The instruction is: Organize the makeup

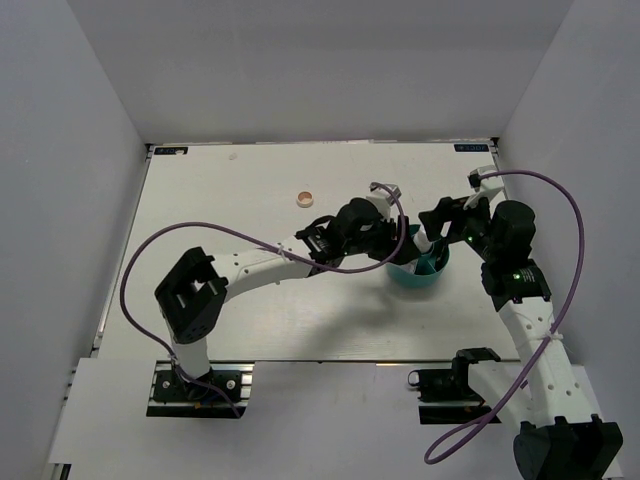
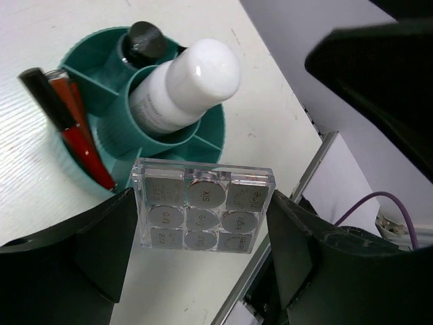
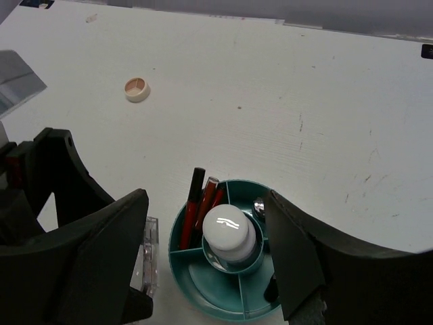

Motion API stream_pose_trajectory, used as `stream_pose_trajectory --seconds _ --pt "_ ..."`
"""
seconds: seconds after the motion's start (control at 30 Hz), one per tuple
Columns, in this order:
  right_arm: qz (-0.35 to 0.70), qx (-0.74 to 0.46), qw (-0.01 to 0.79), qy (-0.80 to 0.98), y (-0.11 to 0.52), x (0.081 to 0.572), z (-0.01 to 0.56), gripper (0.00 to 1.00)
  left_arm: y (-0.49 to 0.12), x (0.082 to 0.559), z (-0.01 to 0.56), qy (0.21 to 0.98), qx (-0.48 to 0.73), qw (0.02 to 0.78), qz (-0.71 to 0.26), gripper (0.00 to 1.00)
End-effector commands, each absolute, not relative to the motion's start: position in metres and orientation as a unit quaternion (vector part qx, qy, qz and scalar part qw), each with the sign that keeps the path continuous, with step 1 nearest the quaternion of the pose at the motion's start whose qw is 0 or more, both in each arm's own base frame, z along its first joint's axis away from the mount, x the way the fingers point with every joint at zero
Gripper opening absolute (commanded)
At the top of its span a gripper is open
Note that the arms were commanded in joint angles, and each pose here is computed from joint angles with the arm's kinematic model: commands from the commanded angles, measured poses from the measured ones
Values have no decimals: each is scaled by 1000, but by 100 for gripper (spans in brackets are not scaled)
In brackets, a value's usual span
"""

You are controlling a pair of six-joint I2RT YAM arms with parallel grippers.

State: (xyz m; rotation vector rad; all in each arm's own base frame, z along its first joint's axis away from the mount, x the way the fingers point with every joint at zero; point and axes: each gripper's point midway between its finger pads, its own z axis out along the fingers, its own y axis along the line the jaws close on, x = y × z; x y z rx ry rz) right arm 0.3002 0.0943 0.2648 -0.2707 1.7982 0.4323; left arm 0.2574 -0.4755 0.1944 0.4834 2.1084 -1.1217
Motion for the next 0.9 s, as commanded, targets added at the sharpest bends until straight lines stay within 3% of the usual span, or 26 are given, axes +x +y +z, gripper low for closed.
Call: stream_pose_trajectory --seconds 0.0,0.03,0.13,0.17,0.23,0.87 --pt "173 -88 636 747 85 304 301 74 -496 257 249 756 199 397 -481 1" --pt "176 -79 639 745 85 304 303 73 -497 258 246 756 196 399 -479 1" --pt "187 -49 649 736 82 303 312 60 -498 261 243 755 188 412 -474 1" --pt "191 -42 650 734 82 303 314 50 -498 265 243 754 180 422 -471 1" --pt "194 -38 652 732 82 303 316 44 -500 264 242 752 175 427 -471 0" --pt "185 -14 663 726 74 305 321 44 -520 266 206 756 166 469 -426 0"
